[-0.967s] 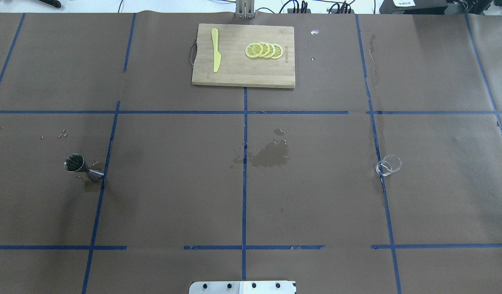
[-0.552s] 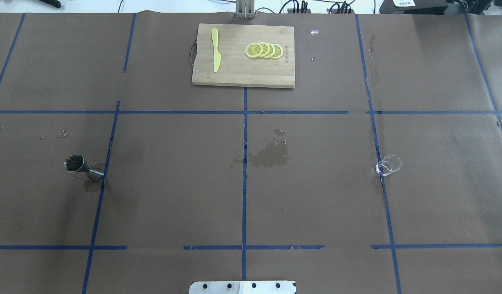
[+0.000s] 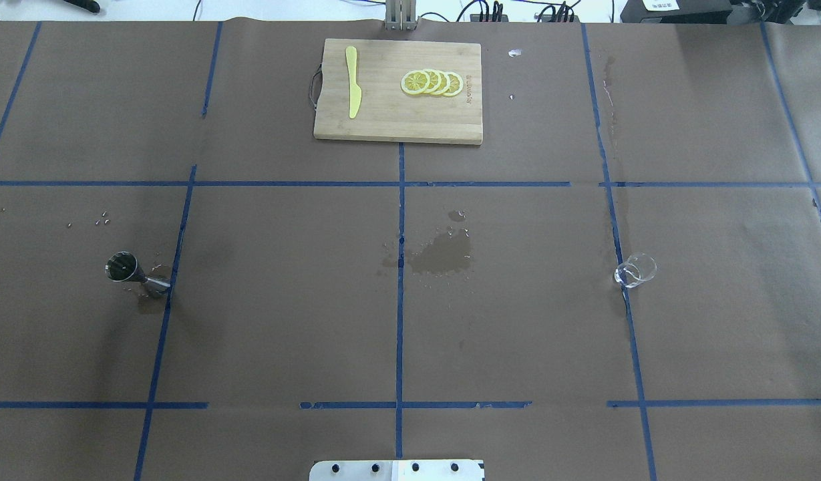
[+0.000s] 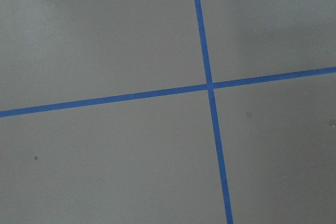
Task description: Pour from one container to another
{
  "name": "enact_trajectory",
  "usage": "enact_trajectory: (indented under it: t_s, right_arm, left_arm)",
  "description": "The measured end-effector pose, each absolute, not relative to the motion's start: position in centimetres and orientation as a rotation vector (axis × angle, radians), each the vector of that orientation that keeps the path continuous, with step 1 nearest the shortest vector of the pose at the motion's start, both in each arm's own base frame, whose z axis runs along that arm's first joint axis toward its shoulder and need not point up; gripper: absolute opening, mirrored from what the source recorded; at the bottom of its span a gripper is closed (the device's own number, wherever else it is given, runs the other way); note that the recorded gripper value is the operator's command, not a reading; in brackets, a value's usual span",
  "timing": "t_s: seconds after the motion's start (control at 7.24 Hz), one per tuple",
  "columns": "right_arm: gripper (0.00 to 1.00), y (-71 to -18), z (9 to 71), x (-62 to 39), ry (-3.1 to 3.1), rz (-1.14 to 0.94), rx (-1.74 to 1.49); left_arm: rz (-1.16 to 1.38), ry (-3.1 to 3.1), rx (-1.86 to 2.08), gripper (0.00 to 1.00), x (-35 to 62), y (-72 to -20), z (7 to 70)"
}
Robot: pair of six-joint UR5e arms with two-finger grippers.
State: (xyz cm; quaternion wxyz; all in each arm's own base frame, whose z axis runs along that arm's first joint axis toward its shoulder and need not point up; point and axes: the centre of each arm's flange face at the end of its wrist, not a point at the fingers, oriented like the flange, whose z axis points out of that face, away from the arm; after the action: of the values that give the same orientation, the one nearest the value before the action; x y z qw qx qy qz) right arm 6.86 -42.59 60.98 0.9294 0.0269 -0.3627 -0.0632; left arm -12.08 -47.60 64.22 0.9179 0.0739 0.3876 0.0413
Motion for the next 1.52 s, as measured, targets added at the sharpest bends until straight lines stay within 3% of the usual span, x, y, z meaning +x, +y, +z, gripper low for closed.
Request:
enact_trajectory:
  t_s: [1.52]
  right_arm:
    - [1.00,-42.6,63.7,6.8,-0.746,-0.126,0.023]
  left_arm:
    - [0.096,0.799,0.143,1.00,-11.4,-47.6,64.4]
